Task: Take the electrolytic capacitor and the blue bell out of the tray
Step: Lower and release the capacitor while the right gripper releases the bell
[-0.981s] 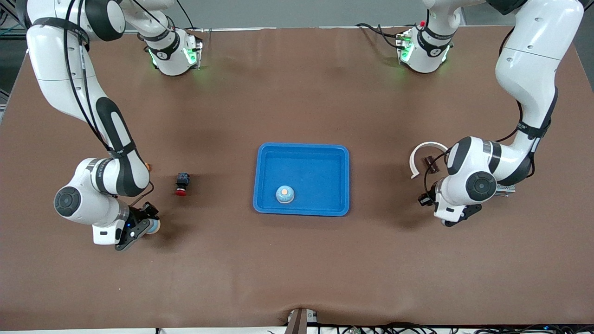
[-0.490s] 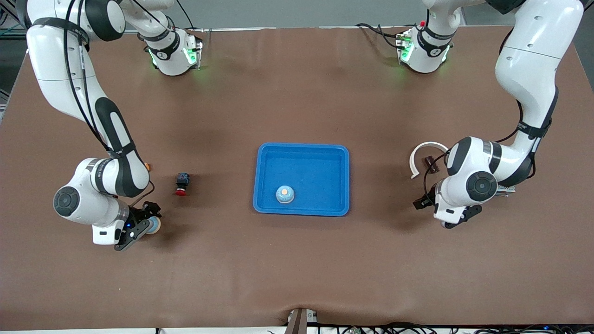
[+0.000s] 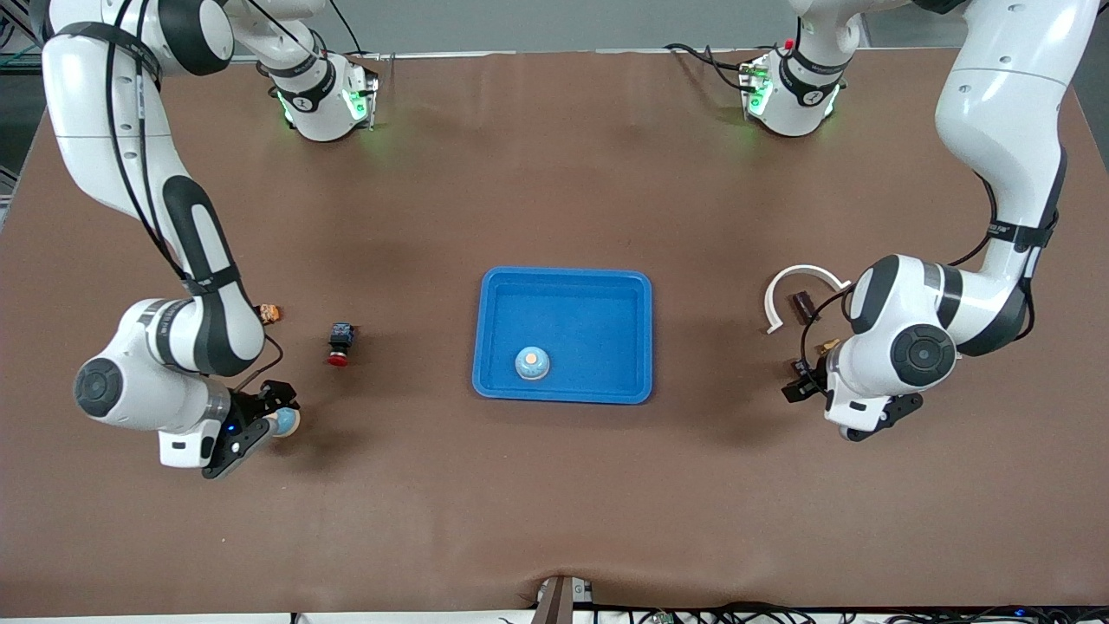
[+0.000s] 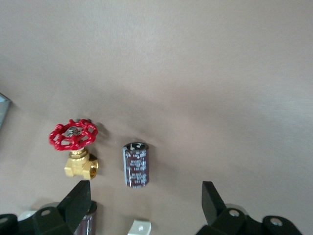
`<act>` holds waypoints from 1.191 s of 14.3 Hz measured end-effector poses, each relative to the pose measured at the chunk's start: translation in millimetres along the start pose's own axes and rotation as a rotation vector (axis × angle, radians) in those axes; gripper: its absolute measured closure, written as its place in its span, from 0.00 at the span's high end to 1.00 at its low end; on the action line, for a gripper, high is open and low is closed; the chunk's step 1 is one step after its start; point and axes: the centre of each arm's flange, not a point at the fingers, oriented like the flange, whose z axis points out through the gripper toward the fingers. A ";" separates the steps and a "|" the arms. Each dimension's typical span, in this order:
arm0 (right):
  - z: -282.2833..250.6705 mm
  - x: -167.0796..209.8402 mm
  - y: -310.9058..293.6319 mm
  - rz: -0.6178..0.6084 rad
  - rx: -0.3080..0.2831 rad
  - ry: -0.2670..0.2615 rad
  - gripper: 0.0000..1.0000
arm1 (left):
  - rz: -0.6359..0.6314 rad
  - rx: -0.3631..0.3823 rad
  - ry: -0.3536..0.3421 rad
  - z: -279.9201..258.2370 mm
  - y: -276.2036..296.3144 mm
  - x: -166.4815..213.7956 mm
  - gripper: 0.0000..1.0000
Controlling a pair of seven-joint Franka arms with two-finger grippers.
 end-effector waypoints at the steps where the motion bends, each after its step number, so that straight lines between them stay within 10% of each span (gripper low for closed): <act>1: -13.7 5.9 -0.7 0.025 0.007 0.000 1.00 | 0.004 0.002 0.001 -13.9 3.5 -0.9 1.00; 17: -101.9 108.8 -153.6 0.596 0.025 0.026 1.00 | 0.246 0.013 0.136 -172.0 -30.6 -11.7 1.00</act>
